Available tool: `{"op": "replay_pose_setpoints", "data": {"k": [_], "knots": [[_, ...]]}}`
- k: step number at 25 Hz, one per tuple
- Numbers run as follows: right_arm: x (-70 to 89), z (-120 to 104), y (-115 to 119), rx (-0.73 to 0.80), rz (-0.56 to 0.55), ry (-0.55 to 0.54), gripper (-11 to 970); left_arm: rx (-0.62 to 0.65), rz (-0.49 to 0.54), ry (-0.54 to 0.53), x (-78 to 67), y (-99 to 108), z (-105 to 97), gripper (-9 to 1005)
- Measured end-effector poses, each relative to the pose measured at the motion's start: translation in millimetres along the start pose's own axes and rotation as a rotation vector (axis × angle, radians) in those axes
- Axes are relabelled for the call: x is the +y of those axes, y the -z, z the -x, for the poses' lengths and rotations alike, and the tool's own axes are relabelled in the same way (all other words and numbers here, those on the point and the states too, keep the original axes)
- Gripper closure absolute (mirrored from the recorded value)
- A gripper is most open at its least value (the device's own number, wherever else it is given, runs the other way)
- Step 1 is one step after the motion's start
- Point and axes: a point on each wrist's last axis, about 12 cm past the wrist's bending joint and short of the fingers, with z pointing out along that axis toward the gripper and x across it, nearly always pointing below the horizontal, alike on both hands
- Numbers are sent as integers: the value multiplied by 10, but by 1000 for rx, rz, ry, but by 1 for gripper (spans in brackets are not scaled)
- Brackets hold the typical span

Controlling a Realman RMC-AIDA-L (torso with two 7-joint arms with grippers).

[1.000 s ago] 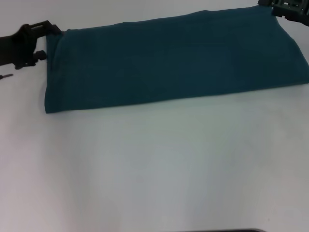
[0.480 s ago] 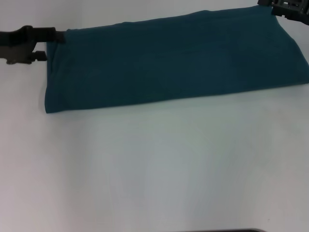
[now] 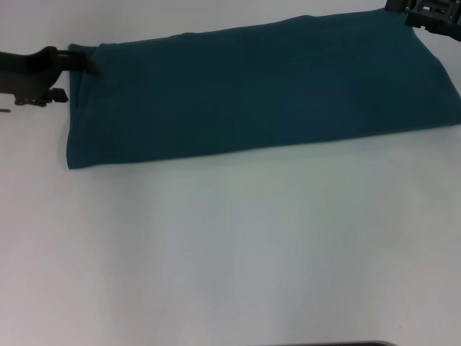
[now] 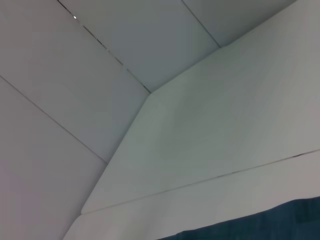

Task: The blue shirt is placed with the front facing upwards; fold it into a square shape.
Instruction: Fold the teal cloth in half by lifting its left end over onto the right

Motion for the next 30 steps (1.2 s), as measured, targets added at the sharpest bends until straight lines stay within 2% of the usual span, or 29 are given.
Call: {"op": "replay_pose_setpoints", "data": {"k": [5, 11, 30], "knots": [[3, 6, 1, 4, 2, 0, 15, -25, 2, 62, 81, -68, -105, 125], [-5, -2, 5, -2, -1, -5, 15, -57, 14, 86, 125, -106, -134, 125], [-10, 7, 14, -5, -3, -2, 15, -87, 39, 67, 157, -181, -190, 125]]}}
